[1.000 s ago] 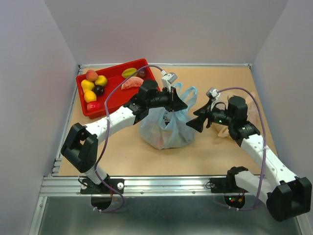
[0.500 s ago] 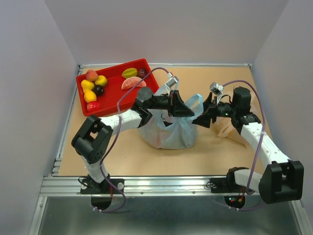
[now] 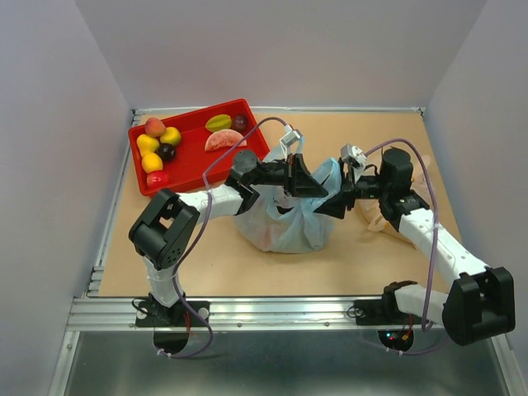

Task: Place the fake fruits into the plastic bag and tie a complex knot

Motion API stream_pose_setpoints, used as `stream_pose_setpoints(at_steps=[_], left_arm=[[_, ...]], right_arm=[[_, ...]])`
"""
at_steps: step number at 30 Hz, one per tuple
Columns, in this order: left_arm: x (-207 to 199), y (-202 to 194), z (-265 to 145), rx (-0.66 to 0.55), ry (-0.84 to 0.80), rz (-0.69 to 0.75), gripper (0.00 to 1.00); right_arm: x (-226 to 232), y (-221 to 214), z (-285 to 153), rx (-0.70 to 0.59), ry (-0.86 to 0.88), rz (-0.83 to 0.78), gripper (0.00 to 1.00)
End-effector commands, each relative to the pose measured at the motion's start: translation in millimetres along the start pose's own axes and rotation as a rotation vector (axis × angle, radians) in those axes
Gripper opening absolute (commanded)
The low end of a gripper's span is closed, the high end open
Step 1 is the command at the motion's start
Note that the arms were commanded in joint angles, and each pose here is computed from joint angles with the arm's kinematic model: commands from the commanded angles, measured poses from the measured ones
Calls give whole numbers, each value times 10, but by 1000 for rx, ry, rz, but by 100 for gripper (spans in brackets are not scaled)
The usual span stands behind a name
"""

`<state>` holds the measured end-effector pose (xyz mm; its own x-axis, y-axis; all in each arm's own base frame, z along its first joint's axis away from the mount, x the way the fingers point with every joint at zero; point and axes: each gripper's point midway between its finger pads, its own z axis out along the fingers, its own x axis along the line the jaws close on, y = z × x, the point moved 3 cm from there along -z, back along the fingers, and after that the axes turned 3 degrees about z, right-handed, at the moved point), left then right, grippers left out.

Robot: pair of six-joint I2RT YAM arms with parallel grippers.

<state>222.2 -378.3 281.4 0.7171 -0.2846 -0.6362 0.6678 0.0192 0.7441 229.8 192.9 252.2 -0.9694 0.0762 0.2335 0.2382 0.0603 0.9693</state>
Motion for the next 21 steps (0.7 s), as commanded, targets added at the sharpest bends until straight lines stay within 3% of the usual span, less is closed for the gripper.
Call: stream_pose_setpoints(at_steps=[1, 5, 8, 11, 13, 15, 21], left_arm=[[-239, 242, 40, -66, -88, 174, 3], [-231, 267, 33, -87, -68, 172, 10], [-219, 325, 8, -114, -36, 181, 14], [-219, 410, -31, -146, -6, 203, 30], [-197, 463, -56, -153, 24, 215, 36], [-243, 564, -100, -170, 49, 255, 50], [-222, 800, -387, -127, 205, 437, 57]], right_arm=[[39, 161, 95, -82, -6, -69, 68], [-43, 216, 161, -108, -35, 1, 49], [-66, 187, 183, -113, -30, 75, 18], [-49, 164, 192, -117, -32, 105, 2], [-44, 151, 188, -117, -35, 108, 1], [-29, 128, 185, -113, -31, 111, 0], [-14, 77, 172, -91, -29, 92, 1]])
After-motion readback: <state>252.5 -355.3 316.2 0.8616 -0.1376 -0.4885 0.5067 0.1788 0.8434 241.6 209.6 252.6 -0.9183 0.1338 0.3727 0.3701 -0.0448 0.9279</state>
